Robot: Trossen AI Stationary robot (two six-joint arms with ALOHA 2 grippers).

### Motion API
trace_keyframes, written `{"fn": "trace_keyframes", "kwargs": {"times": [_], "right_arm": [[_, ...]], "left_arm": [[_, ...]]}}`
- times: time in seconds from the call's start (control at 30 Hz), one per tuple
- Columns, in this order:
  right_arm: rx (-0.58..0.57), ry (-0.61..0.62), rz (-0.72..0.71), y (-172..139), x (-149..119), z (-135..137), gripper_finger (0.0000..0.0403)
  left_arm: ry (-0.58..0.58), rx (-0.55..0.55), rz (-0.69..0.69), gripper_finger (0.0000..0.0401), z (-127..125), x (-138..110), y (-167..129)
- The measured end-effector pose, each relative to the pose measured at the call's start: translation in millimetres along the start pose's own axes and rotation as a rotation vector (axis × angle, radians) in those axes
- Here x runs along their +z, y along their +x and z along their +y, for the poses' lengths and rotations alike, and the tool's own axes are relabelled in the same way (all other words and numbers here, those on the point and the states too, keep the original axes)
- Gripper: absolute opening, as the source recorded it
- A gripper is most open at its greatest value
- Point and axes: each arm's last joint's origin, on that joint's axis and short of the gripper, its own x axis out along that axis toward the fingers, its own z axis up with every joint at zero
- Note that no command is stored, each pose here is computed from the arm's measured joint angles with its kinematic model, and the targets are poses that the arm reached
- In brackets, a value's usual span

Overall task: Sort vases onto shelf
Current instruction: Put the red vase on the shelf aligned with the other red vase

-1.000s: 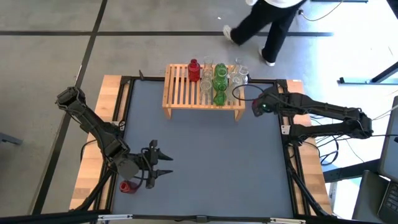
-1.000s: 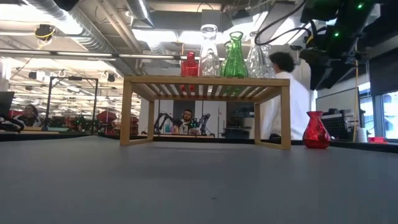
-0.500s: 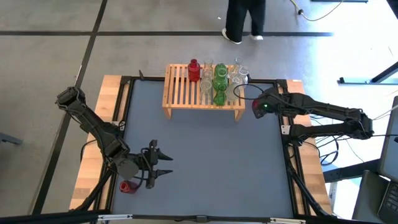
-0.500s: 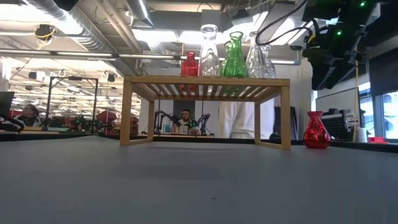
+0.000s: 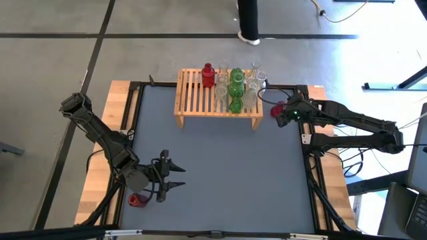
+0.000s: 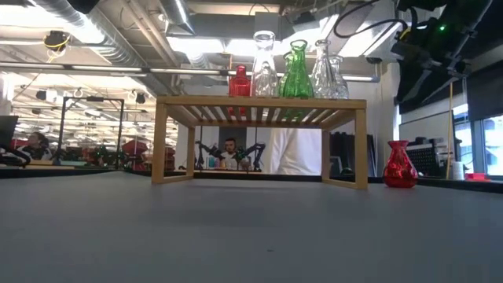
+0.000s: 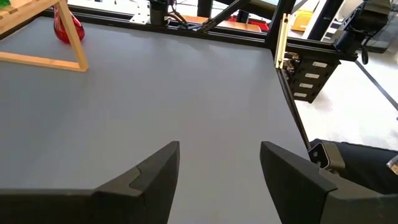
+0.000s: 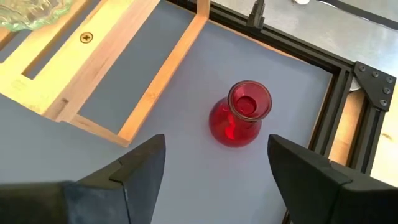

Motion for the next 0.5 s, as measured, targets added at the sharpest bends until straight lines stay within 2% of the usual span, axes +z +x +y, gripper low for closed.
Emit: {"fn": "trace_keyframes", "kwargs": {"times": [0.5], "right_arm": [[-0.041, 0.0, -0.034, 1.4, 0.6, -0.8, 0.0271]], "left_arm": [[-0.006, 0.009, -0.009, 0.0218, 0.8, 1.1, 0.7]]}}
